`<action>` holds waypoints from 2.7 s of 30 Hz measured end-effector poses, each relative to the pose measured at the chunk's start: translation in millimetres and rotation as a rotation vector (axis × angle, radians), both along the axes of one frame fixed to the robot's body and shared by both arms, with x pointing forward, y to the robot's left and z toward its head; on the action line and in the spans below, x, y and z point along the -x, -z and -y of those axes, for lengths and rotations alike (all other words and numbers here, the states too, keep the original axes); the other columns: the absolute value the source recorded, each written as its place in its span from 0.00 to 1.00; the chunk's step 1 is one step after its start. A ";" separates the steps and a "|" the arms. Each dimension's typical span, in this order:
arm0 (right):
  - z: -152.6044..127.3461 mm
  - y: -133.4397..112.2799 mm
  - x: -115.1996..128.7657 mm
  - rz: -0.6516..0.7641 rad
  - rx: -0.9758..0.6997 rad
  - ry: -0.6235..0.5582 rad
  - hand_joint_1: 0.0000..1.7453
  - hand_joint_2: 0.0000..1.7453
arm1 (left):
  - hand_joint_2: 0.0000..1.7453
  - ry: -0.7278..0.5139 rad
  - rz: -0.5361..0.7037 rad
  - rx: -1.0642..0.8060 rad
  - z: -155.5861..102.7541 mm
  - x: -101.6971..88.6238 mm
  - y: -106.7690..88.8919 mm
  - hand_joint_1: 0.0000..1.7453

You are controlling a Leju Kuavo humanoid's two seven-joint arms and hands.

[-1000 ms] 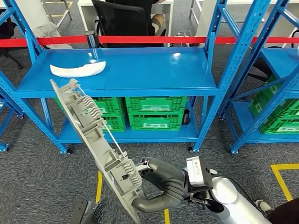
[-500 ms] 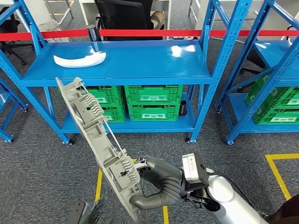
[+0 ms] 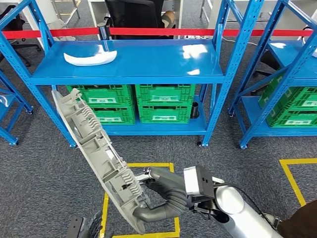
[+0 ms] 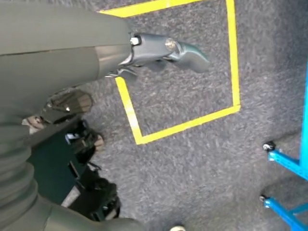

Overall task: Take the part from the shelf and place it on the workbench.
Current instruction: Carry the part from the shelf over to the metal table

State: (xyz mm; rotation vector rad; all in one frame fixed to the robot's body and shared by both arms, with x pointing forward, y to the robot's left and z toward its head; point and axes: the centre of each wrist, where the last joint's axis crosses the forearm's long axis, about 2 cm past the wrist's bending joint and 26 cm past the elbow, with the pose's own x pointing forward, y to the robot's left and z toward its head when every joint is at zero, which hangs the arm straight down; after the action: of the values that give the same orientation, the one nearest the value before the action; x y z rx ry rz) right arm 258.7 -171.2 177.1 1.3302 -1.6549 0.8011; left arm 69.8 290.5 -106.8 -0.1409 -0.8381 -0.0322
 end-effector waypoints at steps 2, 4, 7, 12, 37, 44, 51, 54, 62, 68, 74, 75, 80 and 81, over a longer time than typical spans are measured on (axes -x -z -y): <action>-2.1 -0.8 0.0 0.002 -0.002 0.002 1.00 1.00 | 1.00 -0.009 -0.005 0.001 0.0 2.4 0.4 0.00; -3.7 -1.5 0.0 0.003 -0.005 0.002 1.00 1.00 | 1.00 -0.012 -0.008 0.002 0.4 3.5 0.6 0.00; -5.4 -2.4 -0.1 0.004 -0.010 0.001 1.00 1.00 | 1.00 -0.015 -0.010 0.002 0.5 4.2 0.8 0.00; -6.2 -2.5 -0.2 0.005 -0.011 0.002 1.00 1.00 | 1.00 -0.026 -0.013 0.002 0.1 4.7 0.9 0.00; 9.7 3.8 7.0 0.033 -0.034 0.116 1.00 1.00 | 1.00 -0.013 -0.037 0.042 12.0 16.8 2.8 0.00; 12.8 5.6 8.8 0.029 -0.021 0.119 1.00 1.00 | 1.00 -0.012 -0.039 0.052 17.1 16.9 2.7 0.00; 13.4 4.8 9.1 0.038 -0.011 0.115 1.00 1.00 | 1.00 -0.014 -0.044 0.051 18.8 15.2 2.4 0.00; 13.6 5.0 9.6 0.039 -0.009 0.115 1.00 1.00 | 1.00 -0.012 -0.043 0.051 19.3 14.6 2.3 0.00; 12.6 2.9 8.5 0.048 -0.009 0.106 1.00 1.00 | 1.00 -0.017 -0.035 0.043 17.3 12.7 2.2 0.00; 11.9 1.1 6.9 0.051 -0.014 0.098 1.00 1.00 | 1.00 -0.019 -0.024 0.043 17.9 10.4 1.8 0.00; 12.1 1.4 5.9 0.048 -0.014 0.097 1.00 1.00 | 1.00 -0.023 -0.024 0.043 18.1 10.3 1.8 0.00; 12.0 1.3 5.8 0.048 -0.015 0.097 1.00 1.00 | 1.00 -0.025 -0.025 0.044 17.9 11.0 1.9 0.00; 11.1 1.3 5.9 0.044 -0.017 0.100 1.00 1.00 | 1.00 -0.029 -0.036 0.042 16.8 16.9 2.8 0.00; 11.0 1.3 5.9 0.043 -0.017 0.102 1.00 1.00 | 1.00 -0.029 -0.037 0.042 16.9 17.5 2.9 0.00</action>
State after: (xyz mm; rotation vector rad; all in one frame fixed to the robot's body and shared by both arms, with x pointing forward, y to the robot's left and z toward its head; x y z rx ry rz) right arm 252.7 -182.2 175.8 1.2376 -1.7524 0.7611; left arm 52.3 273.5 -109.6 -0.1680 -0.8035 0.0150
